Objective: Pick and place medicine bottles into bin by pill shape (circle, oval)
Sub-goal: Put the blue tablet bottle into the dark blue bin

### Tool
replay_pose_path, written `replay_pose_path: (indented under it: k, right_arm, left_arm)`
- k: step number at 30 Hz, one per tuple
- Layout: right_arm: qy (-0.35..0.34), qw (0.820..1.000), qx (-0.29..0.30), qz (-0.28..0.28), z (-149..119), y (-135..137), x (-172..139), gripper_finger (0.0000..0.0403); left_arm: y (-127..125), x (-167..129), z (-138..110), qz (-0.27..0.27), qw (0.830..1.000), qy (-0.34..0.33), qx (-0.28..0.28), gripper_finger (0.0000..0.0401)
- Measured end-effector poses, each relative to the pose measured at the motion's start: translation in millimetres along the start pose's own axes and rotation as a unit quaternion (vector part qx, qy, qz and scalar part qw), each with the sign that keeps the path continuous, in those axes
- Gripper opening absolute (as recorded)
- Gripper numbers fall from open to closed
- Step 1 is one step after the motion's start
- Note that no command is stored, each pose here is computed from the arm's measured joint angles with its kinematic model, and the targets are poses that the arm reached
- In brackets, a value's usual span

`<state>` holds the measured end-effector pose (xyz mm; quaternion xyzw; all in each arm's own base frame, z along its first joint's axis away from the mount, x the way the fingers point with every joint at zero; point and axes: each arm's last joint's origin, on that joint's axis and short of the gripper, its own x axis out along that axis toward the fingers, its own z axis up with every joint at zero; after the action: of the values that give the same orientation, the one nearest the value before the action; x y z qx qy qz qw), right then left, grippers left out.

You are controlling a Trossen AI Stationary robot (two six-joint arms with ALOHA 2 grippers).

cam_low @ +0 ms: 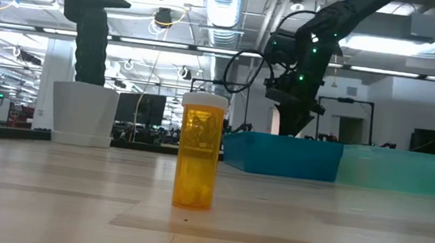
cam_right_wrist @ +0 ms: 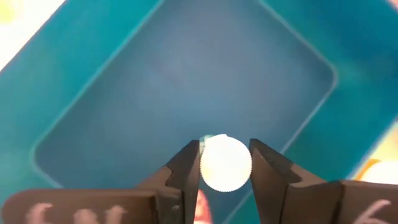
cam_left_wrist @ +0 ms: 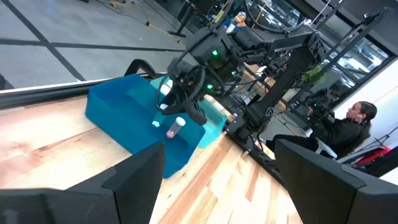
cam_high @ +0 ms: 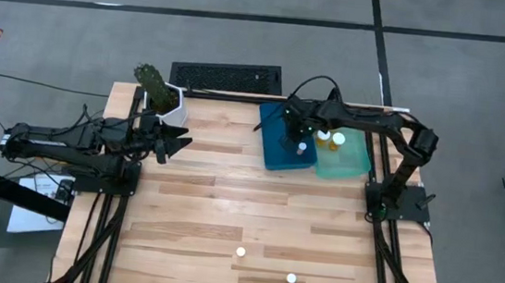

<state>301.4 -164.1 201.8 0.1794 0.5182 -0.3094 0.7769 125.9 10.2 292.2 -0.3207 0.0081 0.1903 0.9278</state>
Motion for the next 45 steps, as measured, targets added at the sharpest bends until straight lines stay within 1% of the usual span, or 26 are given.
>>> replay_pose_path:
  k: [4, 8, 10, 12, 15, 20, 36, 45]
  right_arm:
    - [0.0, 1.0, -0.006, -0.002, -2.2, 8.5, -1.4, 0.0127]
    - [-0.015, 0.999, -0.013, -0.041, -3.2, 15.5, -3.0, 0.0133]
    - [-0.02, 0.999, -0.01, -0.046, -3.6, 17.4, -3.0, 0.0136]
    - [-0.023, 0.999, 0.003, -0.046, -6.6, 17.7, 0.0, 0.0138]
    - [-0.021, 0.999, 0.018, -0.044, -19.5, 19.3, 4.5, 0.0137]
    - [-0.042, 0.998, 0.022, -0.036, -30.5, 21.3, 4.9, 0.0134]
    - [-0.055, 0.998, 0.024, -0.035, -27.9, 20.1, 8.2, 0.0136]
    - [-0.052, 0.998, 0.024, -0.036, -28.1, 18.6, 8.4, 0.0158]
  left_arm:
    - [0.0, 0.0, 0.0, 0.0, 1.0, 0.0, 0.0, 0.0297]
    - [0.0, 0.0, 0.0, 0.0, 1.0, 0.0, 0.0, 0.0297]
    - [0.0, 0.0, 0.1, 0.0, 1.0, 0.0, 0.0, 0.0297]
    - [0.0, 0.0, 0.0, 0.0, 1.0, 0.0, 0.0, 0.0297]
    - [0.0, 0.0, 0.0, 0.0, 1.0, 0.0, 0.0, 0.0297]
    - [0.0, 0.0, 0.0, 0.0, 1.0, 0.0, 0.004, 0.0297]
    - [-0.1, 0.0, 0.1, 0.0, 1.0, 0.0, 0.002, 0.0297]
    - [0.0, 0.1, 0.0, 0.0, 1.0, 0.0, 0.002, 0.0297]
